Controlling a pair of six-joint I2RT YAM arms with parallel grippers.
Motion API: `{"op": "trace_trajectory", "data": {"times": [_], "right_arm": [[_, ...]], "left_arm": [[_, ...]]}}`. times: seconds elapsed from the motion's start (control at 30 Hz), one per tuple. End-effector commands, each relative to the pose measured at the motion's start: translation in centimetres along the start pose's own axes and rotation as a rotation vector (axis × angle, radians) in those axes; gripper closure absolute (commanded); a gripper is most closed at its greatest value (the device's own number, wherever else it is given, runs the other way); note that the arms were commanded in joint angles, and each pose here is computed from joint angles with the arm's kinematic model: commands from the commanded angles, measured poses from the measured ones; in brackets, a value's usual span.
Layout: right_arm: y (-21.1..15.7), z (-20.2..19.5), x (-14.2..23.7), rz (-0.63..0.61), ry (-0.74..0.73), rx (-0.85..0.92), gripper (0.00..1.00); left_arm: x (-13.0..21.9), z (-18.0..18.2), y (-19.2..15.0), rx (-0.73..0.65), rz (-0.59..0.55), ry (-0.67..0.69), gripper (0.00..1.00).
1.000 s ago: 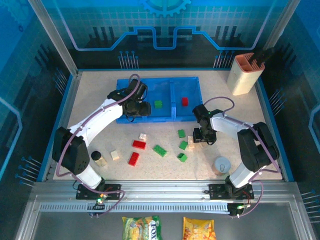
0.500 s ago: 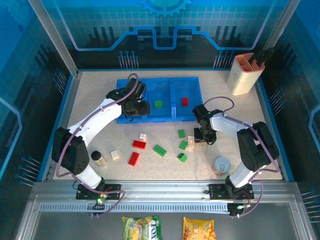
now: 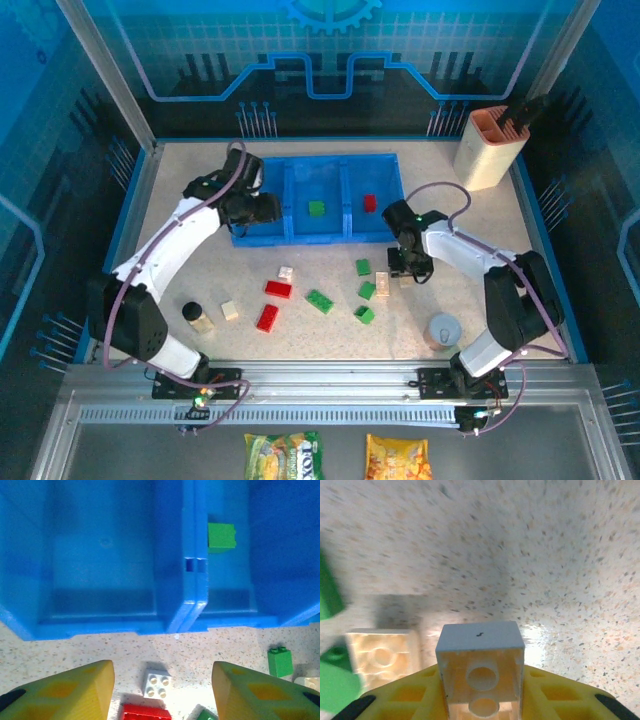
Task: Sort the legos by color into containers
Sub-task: Pick up the lego from the center of the table, then place the lego in the container.
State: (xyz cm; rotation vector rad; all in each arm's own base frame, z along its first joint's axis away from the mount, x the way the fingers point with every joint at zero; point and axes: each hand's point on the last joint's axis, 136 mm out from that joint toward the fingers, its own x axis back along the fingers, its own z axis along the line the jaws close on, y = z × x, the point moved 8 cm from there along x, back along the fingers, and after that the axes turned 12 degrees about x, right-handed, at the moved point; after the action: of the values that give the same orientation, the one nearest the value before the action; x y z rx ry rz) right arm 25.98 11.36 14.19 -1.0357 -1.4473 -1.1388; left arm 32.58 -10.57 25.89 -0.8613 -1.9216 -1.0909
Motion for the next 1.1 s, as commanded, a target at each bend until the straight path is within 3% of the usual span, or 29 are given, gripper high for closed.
{"op": "trace_trajectory", "data": {"times": [0.0,0.37,0.63,0.87,1.07], "right_arm": [[0.7,1.1,3.2,-0.053,-0.008,0.0,0.63],[5.4,10.8,8.6,-0.28,0.079,0.064,0.64],[9.1,19.7,10.6,-0.481,0.222,0.117,0.65],[11.3,26.2,10.1,-0.62,0.286,0.163,0.65],[13.5,29.1,8.6,-0.718,0.254,0.148,0.65]], "left_arm": [[1.4,2.2,-0.3,-0.001,0.026,0.008,0.45],[2.4,9.1,0.7,0.141,-0.018,0.021,0.45],[1.9,10.6,0.8,0.141,-0.063,0.003,0.45],[1.8,11.3,0.8,0.156,-0.096,-0.022,0.45],[1.8,11.3,0.8,0.169,-0.108,-0.037,0.45]]}}
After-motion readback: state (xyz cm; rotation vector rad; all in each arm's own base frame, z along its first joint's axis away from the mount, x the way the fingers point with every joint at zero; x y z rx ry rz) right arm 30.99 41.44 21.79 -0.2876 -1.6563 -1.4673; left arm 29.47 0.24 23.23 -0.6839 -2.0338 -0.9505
